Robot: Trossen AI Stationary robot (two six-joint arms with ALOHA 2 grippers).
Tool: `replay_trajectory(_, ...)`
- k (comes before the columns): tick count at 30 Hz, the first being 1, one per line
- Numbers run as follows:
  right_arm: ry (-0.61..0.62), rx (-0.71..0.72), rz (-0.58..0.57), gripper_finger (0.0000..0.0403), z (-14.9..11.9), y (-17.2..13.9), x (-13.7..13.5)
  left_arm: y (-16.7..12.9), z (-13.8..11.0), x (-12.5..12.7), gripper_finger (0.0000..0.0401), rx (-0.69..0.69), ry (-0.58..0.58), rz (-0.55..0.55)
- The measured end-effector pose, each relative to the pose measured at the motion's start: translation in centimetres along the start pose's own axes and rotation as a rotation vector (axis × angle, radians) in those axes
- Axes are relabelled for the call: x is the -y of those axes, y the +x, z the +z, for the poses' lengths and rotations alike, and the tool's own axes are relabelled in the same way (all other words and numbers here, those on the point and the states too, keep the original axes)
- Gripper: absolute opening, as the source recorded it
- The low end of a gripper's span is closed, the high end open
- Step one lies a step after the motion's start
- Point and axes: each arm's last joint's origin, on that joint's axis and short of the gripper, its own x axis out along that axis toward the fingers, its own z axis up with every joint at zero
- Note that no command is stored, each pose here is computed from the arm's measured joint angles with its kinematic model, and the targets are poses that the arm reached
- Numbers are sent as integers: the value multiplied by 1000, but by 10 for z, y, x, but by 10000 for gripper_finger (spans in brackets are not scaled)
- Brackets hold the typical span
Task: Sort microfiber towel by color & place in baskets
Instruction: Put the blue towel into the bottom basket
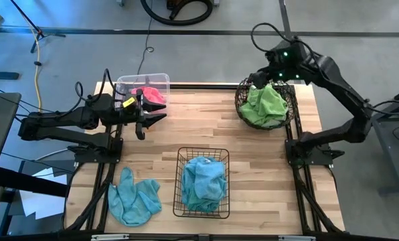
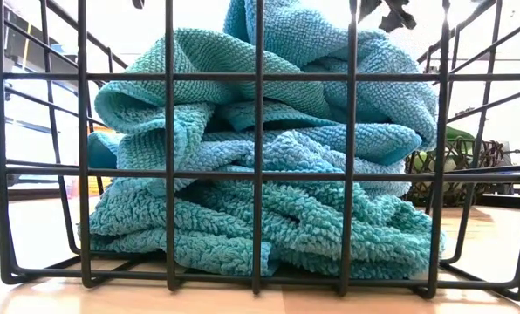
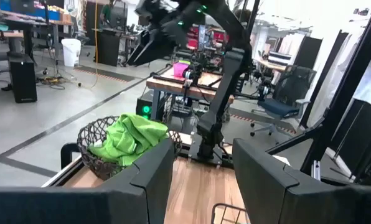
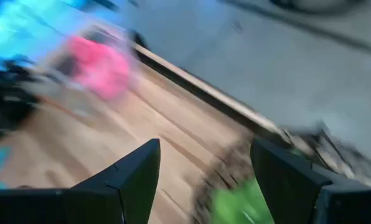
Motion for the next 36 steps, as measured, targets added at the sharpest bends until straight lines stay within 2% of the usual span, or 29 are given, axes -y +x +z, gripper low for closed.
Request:
replay_trajectory(7,-189,220,295,245,-4,-35,-54,0,3,0,154,27,-2,-4)
replay_trajectory(15,-371,288,531,245,-26,-51,-105,0,6,1,154,61,-6,-10)
replay_trajectory(19,-432,341,557,245,-47,-41,-125,0,6,1,154,60,-6,-10)
replay_trajectory(22,-432,384,555,245,-67,-31,-129,0,6,1,154,60,-6,-10)
replay_trajectory(26,-364,435,598,246,-93,-19,-125,0,6,1,154,60,15,-9)
replay_trajectory(31,-290,553,663,246,-108,-11,-119,0,6,1,154,60,36,-9)
replay_trajectory(36,-463,607,606,246,-115,0,-120,0,5,2,154,55,36,-35)
